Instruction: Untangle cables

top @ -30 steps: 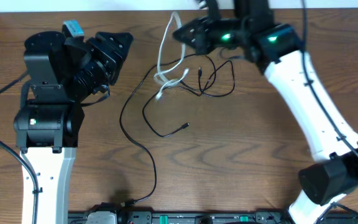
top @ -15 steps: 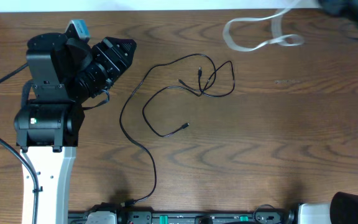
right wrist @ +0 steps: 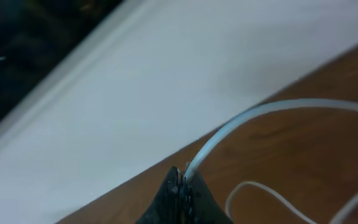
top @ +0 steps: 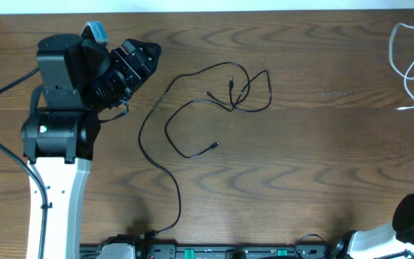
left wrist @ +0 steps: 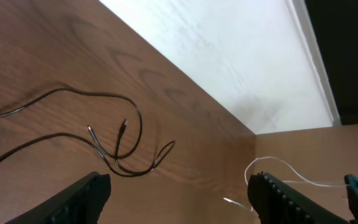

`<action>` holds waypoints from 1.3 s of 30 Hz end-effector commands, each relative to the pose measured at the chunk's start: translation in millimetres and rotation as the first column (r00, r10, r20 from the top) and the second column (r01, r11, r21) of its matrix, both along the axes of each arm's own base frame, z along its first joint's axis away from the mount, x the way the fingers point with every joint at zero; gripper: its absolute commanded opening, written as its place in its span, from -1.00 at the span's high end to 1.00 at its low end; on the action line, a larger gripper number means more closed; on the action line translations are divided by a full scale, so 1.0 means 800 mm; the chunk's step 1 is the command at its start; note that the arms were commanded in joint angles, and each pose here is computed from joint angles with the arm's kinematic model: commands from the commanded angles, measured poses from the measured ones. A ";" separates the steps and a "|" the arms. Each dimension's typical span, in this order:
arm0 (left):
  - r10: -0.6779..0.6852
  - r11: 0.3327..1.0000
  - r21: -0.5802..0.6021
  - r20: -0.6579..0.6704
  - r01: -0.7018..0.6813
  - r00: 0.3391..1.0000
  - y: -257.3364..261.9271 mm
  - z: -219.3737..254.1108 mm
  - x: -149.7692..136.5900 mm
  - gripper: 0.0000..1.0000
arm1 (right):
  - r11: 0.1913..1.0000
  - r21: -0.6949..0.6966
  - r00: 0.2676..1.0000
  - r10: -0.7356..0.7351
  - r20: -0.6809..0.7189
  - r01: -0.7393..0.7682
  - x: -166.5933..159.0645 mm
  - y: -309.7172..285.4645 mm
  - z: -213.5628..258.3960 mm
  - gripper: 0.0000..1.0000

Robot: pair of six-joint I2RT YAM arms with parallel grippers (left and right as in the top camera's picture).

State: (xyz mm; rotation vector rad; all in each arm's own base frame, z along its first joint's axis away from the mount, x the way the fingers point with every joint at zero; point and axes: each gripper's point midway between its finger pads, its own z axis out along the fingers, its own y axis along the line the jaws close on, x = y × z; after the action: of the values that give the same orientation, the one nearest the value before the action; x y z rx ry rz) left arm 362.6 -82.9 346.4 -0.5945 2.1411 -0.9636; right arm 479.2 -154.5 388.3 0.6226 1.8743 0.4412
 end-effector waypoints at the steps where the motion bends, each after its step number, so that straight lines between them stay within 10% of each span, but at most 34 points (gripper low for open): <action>1: -0.006 1.000 0.015 -0.011 0.006 1.000 0.001 -0.007 0.006 -0.53 | 0.964 -0.180 0.978 -0.206 -0.036 0.197 -0.001 -0.059 -0.010 0.98; 13: -0.016 0.999 0.029 -0.026 0.016 1.000 0.001 -0.017 0.011 -0.53 | 0.797 -0.447 0.838 -0.519 -0.165 0.406 -0.004 -0.168 -0.083 0.99; 22: -0.021 0.999 0.038 -0.037 0.022 0.999 0.001 -0.022 0.011 -0.53 | 0.832 -0.431 0.793 -0.508 -0.336 0.351 0.037 -0.207 -0.234 0.98; 24: -0.033 0.998 0.055 -0.049 0.035 0.998 0.001 -0.029 0.010 -0.53 | 0.859 -0.403 0.800 -0.469 -0.375 0.315 0.047 -0.203 -0.269 0.65; 26: -0.042 0.997 0.069 -0.067 0.047 0.997 0.001 -0.036 0.008 -0.53 | 0.884 -0.372 0.802 -0.430 -0.414 0.282 0.051 -0.196 -0.294 -0.66; 27: -0.054 0.995 0.082 -0.072 0.060 0.996 0.000 -0.042 0.008 -0.53 | 0.903 -0.345 0.805 -0.396 -0.442 0.255 0.052 -0.188 -0.309 -0.98; 33: -0.107 0.982 0.148 -0.064 0.115 0.992 0.000 -0.055 0.010 -0.53 | 0.957 -0.240 0.854 -0.261 -0.450 0.166 0.056 -0.151 -0.292 -0.99; 39: -0.199 0.946 0.249 -0.055 0.206 0.979 -0.004 -0.066 0.004 -0.53 | 0.948 -0.158 0.918 0.211 -0.336 -0.276 0.052 -0.019 -0.197 -0.99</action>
State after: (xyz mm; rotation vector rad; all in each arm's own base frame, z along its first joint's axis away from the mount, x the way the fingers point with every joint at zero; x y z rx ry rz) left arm 368.1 -83.2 304.6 -0.4206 2.2982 -0.8347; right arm 513.0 -242.9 135.5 0.7319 2.3924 0.0747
